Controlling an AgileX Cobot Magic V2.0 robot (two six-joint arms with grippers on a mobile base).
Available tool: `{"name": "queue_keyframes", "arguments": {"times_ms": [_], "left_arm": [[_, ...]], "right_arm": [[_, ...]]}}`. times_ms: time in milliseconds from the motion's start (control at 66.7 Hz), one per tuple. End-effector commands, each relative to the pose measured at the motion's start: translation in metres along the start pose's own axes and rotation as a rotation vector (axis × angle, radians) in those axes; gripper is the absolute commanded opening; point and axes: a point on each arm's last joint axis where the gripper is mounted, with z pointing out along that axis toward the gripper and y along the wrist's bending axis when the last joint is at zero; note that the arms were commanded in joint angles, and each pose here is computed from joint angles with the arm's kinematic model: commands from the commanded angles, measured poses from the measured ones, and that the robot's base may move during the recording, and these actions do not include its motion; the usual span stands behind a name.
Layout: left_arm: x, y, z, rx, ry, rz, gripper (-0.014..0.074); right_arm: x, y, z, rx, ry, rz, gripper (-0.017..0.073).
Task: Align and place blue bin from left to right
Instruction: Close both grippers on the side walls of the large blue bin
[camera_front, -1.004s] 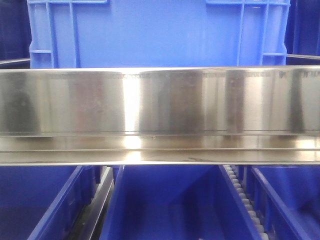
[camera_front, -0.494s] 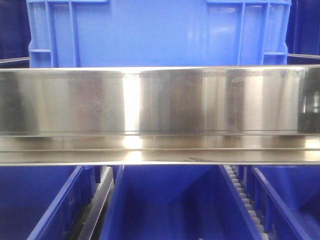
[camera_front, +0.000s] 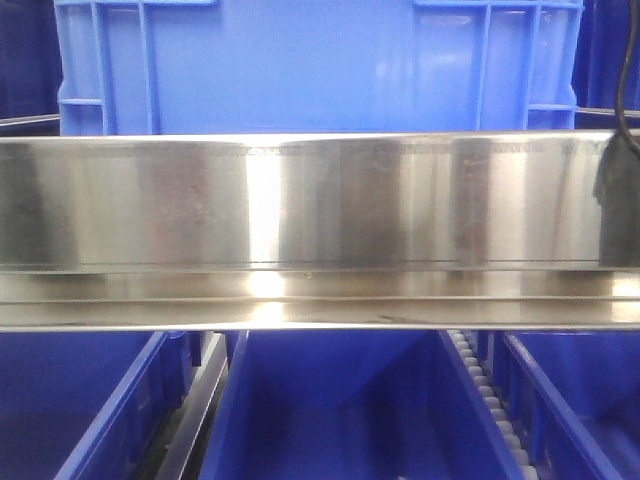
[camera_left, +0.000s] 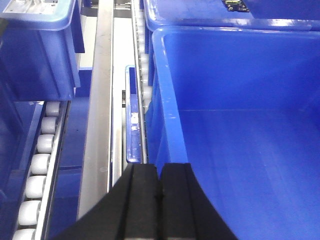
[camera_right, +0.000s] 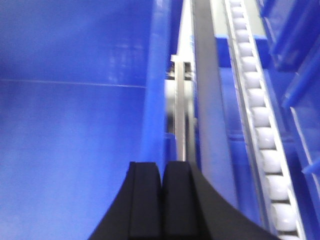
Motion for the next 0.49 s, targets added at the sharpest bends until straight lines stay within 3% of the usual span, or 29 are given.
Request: {"name": "queue_keyframes", "arguments": {"times_ms": [0, 270, 479], "left_arm": [[-0.0021, -0.0022, -0.0051, 0.006, -0.014, -0.005, -0.0111], [-0.0016, -0.0022, -0.005, 0.007, -0.008, -0.006, -0.0111], [-0.0016, -0.0022, -0.005, 0.007, -0.008, -0.006, -0.0111]], "right_arm": [[-0.0037, -0.0014, -0.0053, 0.009, -0.027, 0.005, -0.0057], [-0.0025, -0.0017, -0.0053, 0.013, -0.014, 0.005, -0.0036], [-0.0028, -0.0013, -0.0041, 0.01, -0.017, 0.005, 0.0274]]}}
